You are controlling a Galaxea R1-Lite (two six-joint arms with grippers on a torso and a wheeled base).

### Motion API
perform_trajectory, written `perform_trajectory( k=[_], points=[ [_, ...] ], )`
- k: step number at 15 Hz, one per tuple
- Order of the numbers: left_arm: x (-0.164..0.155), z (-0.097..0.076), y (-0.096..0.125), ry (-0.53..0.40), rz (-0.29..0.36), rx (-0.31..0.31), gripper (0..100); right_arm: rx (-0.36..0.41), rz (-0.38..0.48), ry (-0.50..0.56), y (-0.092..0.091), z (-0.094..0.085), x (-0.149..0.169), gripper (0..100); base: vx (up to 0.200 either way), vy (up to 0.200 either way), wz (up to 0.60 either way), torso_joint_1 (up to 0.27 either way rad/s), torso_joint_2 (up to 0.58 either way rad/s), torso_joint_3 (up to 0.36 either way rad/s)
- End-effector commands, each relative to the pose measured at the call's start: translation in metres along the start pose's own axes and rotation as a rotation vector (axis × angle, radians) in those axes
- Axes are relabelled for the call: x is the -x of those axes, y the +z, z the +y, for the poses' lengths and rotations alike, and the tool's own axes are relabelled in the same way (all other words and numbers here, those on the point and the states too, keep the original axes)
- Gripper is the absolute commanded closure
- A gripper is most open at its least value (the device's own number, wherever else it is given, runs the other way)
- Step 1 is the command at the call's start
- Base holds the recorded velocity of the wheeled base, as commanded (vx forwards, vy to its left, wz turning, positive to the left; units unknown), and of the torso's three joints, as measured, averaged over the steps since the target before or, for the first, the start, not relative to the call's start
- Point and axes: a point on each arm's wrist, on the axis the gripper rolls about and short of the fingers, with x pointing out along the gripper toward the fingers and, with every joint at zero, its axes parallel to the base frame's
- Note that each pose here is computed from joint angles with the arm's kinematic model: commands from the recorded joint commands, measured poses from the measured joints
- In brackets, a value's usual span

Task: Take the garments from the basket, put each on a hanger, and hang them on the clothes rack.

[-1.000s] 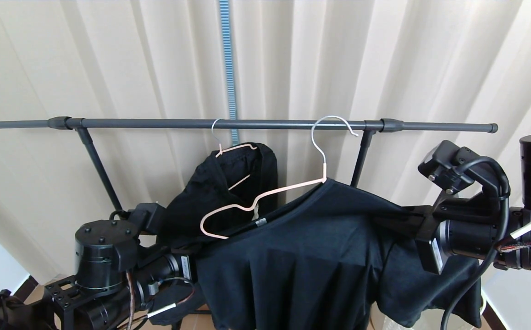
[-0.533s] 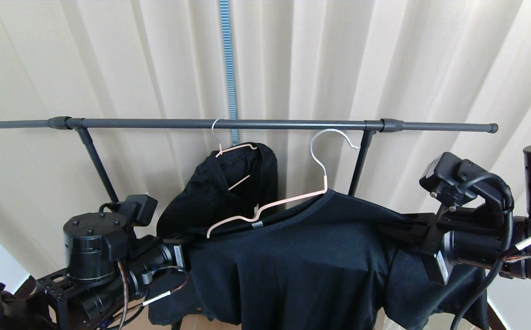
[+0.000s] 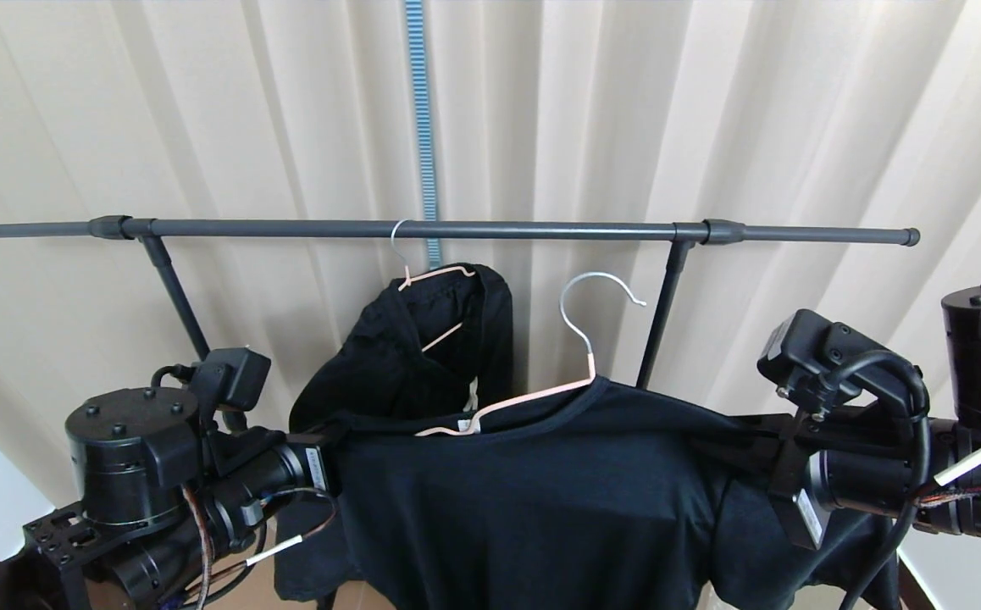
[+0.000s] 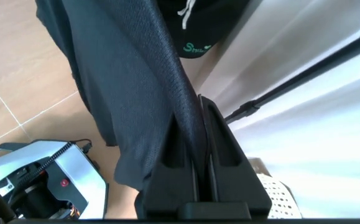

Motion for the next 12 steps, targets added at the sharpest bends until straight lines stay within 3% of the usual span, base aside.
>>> perform_trajectory(
  k=[1, 7, 12],
  points=[
    [0.007, -0.004, 0.003, -0.021, -0.02, -0.004, 100, 0.012, 0.026, 0.04, -0.001, 0.008, -0.012, 100, 0.0, 0.0, 0.0, 0.0, 0.0, 0.0],
    [0.014, -0.007, 0.004, -0.04, -0.029, -0.036, 100, -0.065, -0.024, 0.063, 0.005, 0.017, -0.025, 100, 0.0, 0.0, 0.0, 0.0, 0.0, 0.0],
    [0.015, -0.007, 0.004, -0.041, -0.031, -0.049, 100, -0.063, -0.01, 0.089, 0.005, 0.024, -0.033, 100, 0.0, 0.0, 0.0, 0.0, 0.0, 0.0]
  ],
)
